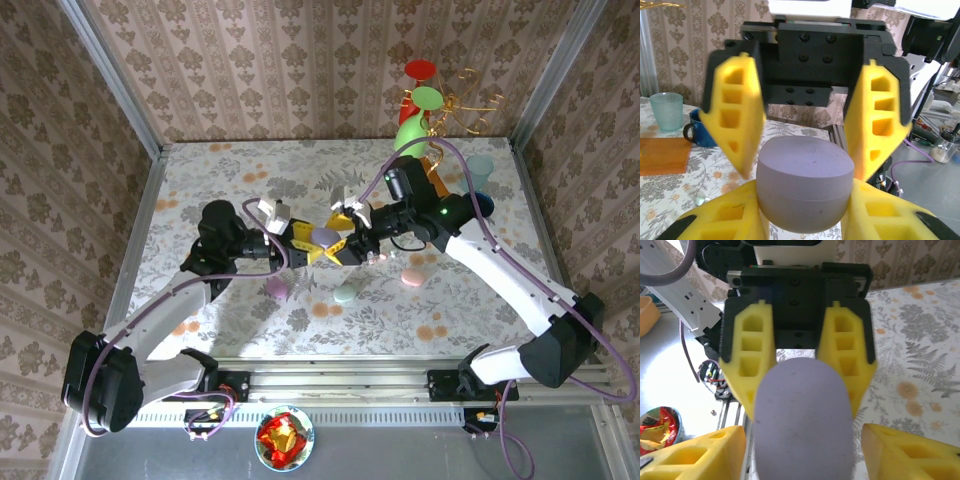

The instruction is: Insert the wireless bluetooth earbuds into the charging case

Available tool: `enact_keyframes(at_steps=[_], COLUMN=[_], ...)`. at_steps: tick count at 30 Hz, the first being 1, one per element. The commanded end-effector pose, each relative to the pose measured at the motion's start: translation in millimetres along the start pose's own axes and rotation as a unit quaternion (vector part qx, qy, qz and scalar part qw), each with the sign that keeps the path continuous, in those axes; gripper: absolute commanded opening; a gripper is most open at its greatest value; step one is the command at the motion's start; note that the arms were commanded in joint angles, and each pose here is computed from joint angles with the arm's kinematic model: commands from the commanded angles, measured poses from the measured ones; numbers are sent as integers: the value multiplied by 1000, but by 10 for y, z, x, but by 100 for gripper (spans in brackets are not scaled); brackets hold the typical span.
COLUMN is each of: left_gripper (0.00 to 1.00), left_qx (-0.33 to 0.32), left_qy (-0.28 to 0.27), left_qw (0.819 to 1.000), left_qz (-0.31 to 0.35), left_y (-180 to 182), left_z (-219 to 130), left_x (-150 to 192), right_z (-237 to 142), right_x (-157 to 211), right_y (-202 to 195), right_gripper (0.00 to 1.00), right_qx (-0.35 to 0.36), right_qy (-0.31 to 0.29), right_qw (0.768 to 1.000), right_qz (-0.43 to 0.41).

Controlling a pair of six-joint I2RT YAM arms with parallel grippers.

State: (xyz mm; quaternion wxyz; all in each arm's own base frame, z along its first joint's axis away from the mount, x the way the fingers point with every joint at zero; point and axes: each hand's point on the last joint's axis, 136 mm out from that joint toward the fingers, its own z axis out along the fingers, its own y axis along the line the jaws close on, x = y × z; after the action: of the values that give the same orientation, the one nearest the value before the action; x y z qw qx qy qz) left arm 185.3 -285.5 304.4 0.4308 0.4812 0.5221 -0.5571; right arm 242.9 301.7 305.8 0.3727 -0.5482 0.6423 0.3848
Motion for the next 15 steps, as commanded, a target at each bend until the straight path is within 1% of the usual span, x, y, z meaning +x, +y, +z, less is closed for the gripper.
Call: enact_keyframes(at_steps=[1, 5, 9, 15], left_gripper=[17, 17, 17, 17], left_qx=[27, 26, 26, 27], left_qy=[-12, -12, -12, -12], left_qw=[999, 999, 999, 999], left_qz=[34, 36, 37, 44], left_y=[-168, -164, -163, -174], left_z=[-12, -15, -14, -21], left_x=[-125, -127, -126, -92], right_z=[-86, -110, -119, -164], right_x=[-82, -83, -111, -175], right_y=[-90, -131, -181, -155], right_gripper=[68, 73, 74, 74], right_qx=[32, 42, 51, 43], right_qy=[-15, -20, -27, -43], right_qw=[999, 999, 998, 998], right_qz=[-14, -13, -8, -5])
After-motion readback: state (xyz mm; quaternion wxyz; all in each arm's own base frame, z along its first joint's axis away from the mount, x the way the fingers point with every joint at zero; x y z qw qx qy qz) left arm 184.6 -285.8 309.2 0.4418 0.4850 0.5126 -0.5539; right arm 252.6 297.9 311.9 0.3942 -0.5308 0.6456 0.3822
